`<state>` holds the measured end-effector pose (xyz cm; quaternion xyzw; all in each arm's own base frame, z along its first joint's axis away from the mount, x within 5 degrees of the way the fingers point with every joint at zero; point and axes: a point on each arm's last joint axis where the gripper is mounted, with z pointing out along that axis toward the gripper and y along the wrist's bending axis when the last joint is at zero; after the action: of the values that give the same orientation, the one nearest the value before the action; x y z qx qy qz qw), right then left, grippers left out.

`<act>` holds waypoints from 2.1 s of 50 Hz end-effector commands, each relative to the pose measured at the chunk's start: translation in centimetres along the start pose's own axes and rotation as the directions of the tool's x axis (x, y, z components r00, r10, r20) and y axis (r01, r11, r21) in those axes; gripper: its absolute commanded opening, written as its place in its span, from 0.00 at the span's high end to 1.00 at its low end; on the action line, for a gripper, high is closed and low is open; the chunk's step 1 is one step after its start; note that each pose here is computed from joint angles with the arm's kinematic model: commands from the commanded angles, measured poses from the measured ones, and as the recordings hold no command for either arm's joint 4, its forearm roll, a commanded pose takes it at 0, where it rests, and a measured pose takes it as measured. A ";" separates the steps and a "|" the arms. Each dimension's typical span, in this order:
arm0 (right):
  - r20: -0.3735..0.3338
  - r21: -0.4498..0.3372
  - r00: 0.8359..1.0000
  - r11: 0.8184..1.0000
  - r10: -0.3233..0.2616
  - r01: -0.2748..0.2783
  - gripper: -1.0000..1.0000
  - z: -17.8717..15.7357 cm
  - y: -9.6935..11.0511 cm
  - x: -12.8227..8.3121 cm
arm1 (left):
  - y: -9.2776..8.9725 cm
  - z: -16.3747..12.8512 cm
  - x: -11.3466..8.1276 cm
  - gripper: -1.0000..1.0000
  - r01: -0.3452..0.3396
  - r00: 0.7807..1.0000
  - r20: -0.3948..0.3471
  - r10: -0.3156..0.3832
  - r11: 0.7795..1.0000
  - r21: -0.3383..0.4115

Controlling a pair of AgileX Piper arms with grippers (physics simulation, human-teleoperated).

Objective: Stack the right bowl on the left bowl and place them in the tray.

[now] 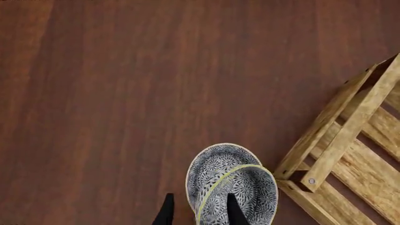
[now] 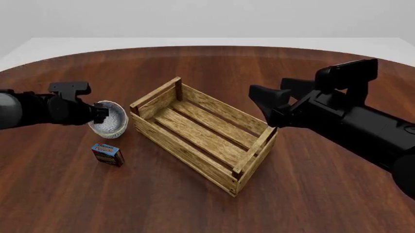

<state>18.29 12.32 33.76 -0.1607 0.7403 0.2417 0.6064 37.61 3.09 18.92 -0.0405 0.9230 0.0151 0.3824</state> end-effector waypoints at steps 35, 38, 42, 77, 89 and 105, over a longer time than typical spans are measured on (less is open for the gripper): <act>-0.006 0.001 1.000 1.000 -0.006 0.006 0.00 0.2 0.0 0.2 | -3.4 -6.3 -2.3 0.00 -0.111 0.987 0.123 0.102 0.992 0.064; -0.005 0.001 1.000 1.000 -0.007 0.007 0.00 0.2 0.0 0.2 | -3.7 -6.5 -2.4 0.00 -0.119 0.986 0.124 0.110 0.990 0.070; -0.002 0.003 1.000 1.000 -0.005 0.005 0.00 0.1 -0.1 0.1 | -4.4 -6.6 -2.3 0.00 -0.145 0.984 0.120 0.134 0.986 0.084; 0.005 0.005 1.000 1.000 -0.006 0.006 0.00 -0.3 -0.1 -0.2 | -7.8 -6.5 -1.6 0.00 -0.235 0.971 0.089 0.223 0.960 0.150; 0.005 0.005 1.000 1.000 -0.006 0.006 0.00 -0.3 -0.1 -0.2 | -7.8 -6.5 -1.6 0.00 -0.235 0.971 0.089 0.223 0.960 0.150; 0.005 0.003 1.000 1.000 -0.007 0.007 0.00 -0.4 -0.1 -0.2 | -5.7 -4.0 -1.6 0.00 -0.246 0.969 0.032 0.244 0.963 0.108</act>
<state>18.02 11.98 34.09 -0.1606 0.7382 0.2385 0.6103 35.76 -4.36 23.34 0.1053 0.9141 -0.0026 0.3915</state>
